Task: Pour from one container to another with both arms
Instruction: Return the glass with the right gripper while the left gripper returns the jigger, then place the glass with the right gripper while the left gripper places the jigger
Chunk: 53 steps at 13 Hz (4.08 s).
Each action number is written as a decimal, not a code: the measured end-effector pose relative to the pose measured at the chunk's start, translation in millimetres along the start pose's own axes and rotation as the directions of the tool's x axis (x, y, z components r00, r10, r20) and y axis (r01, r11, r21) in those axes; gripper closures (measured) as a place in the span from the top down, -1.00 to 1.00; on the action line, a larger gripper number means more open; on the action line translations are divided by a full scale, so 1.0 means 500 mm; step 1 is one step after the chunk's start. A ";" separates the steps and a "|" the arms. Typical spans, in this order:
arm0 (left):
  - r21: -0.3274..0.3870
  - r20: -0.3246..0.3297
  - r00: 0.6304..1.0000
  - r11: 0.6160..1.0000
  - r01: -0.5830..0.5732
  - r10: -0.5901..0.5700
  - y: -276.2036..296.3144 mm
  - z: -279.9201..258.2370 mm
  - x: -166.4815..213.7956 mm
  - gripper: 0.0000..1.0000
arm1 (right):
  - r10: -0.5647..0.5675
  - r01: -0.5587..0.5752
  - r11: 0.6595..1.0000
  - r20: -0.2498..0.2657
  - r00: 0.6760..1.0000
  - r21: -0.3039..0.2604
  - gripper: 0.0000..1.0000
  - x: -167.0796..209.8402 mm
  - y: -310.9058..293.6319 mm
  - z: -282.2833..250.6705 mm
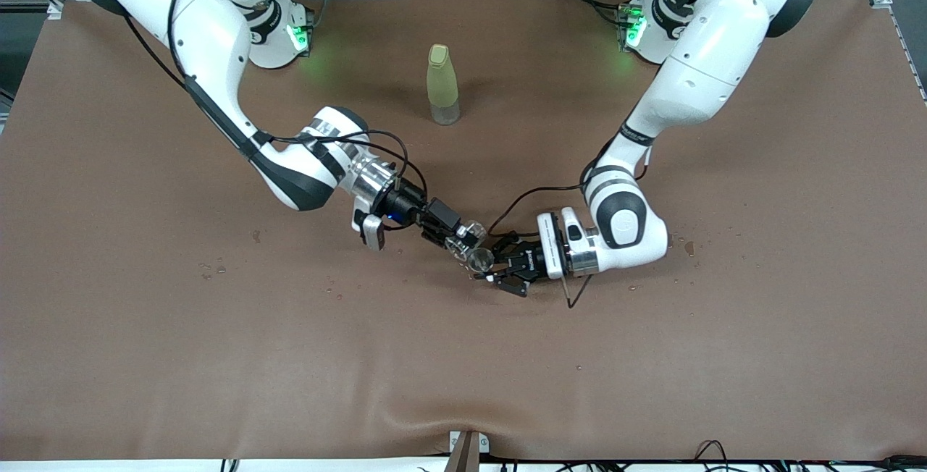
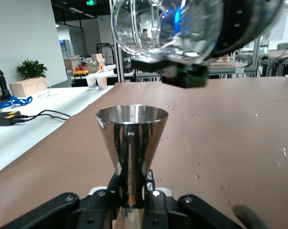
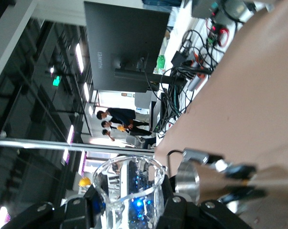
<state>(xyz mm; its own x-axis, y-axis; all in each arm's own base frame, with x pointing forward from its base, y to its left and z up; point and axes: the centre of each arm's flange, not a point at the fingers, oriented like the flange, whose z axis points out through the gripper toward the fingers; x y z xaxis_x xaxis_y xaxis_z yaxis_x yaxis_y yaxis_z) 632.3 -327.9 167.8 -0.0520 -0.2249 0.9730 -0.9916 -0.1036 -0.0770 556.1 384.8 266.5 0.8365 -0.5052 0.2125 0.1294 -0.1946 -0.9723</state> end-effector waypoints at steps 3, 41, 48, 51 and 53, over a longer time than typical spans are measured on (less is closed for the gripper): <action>-0.031 0.026 0.999 0.999 -0.020 0.021 -0.012 -0.095 0.003 -0.58 | -0.294 0.296 0.955 0.077 0.953 -0.015 0.00 0.140 0.041 -0.065; -0.196 -0.004 0.999 0.979 -0.054 0.054 0.076 -0.925 -0.354 0.16 | -0.970 0.802 0.231 0.068 0.233 0.551 0.72 0.454 0.594 -1.008; -0.227 0.095 0.989 0.970 -0.087 0.111 -0.030 -1.054 -0.244 0.22 | -0.931 0.725 0.350 0.140 0.336 0.593 1.00 0.580 0.462 -1.030; -0.226 0.162 0.985 0.974 -0.026 0.064 -0.097 -1.083 -0.122 0.20 | -0.868 0.670 0.497 0.306 0.392 0.552 1.00 0.698 0.309 -1.044; -0.228 0.187 0.981 0.974 -0.001 0.045 -0.130 -1.061 -0.032 0.21 | -0.801 0.623 0.598 0.417 0.430 0.504 1.00 0.746 0.223 -1.017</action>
<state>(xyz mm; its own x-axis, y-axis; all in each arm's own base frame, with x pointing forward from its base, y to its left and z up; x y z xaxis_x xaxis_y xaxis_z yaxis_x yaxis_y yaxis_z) 634.9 196.4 272.5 -0.0736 -0.4065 0.9107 -0.9924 0.1204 -0.0265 611.7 -252.9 287.0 0.4785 0.2889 0.8292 0.8672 -0.0069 -0.4980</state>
